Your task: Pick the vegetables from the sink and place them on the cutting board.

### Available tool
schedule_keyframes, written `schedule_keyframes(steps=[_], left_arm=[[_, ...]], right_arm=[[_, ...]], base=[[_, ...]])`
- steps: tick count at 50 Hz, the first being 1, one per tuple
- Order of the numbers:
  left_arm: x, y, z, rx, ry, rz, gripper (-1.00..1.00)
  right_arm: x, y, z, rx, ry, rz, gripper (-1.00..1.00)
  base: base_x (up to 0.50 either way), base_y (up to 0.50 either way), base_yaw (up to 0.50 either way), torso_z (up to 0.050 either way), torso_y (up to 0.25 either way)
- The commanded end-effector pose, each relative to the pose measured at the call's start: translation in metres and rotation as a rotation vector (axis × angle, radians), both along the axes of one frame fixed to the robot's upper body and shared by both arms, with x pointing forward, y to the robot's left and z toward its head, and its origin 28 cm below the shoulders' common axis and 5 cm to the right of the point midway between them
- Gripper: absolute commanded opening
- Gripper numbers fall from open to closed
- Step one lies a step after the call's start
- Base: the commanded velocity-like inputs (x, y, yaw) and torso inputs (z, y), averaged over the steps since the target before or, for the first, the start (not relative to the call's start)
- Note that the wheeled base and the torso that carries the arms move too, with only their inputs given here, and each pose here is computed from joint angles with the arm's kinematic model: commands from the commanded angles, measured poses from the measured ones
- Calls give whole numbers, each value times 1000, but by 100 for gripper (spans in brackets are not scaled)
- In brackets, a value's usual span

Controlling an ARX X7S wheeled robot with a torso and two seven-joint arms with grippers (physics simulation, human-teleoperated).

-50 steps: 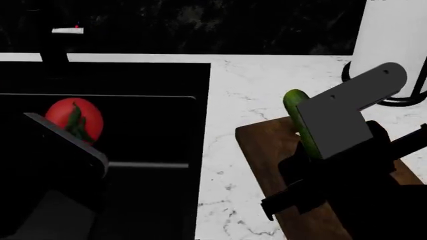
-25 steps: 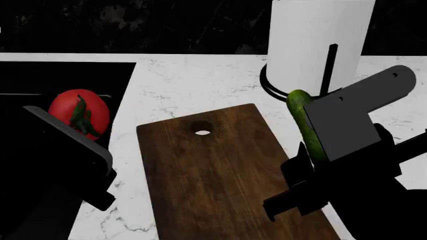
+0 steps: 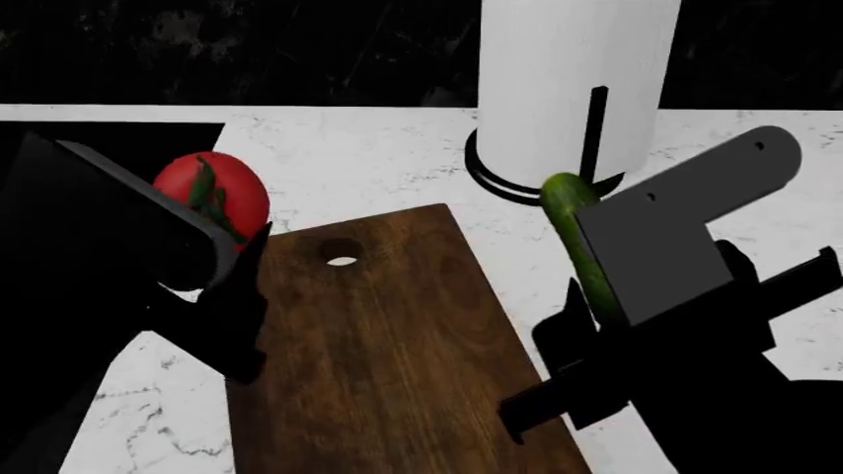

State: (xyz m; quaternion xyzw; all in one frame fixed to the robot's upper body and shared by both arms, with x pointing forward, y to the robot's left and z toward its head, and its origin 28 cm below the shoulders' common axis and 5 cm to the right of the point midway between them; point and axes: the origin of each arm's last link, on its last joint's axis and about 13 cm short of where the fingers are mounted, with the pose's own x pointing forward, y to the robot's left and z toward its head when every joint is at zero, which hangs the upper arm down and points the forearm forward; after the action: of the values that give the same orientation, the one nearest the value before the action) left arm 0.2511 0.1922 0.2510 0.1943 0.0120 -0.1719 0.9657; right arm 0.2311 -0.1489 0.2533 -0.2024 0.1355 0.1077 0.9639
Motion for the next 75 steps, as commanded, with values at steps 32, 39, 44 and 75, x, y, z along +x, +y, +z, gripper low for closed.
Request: schedule_keyframes(steps=[32, 39, 44, 75], left_arm=[[38, -20, -9, -166, 389, -87, -100], [38, -20, -24, -141, 411, -79, -100], [37, -18, -33, -127, 434, -58, -100], [37, -19, -53, -63, 460, -40, 100]], right_arm=[[5, 2, 1, 3, 3, -18, -100], [4, 3, 0, 6, 5, -14, -100], [5, 2, -2, 5, 8, -16, -100], [5, 3, -3, 1, 13, -10, -100]], base=[[0, 0, 0, 0, 1], [0, 0, 0, 2, 0], [0, 0, 0, 0, 2], [0, 0, 0, 0, 0]])
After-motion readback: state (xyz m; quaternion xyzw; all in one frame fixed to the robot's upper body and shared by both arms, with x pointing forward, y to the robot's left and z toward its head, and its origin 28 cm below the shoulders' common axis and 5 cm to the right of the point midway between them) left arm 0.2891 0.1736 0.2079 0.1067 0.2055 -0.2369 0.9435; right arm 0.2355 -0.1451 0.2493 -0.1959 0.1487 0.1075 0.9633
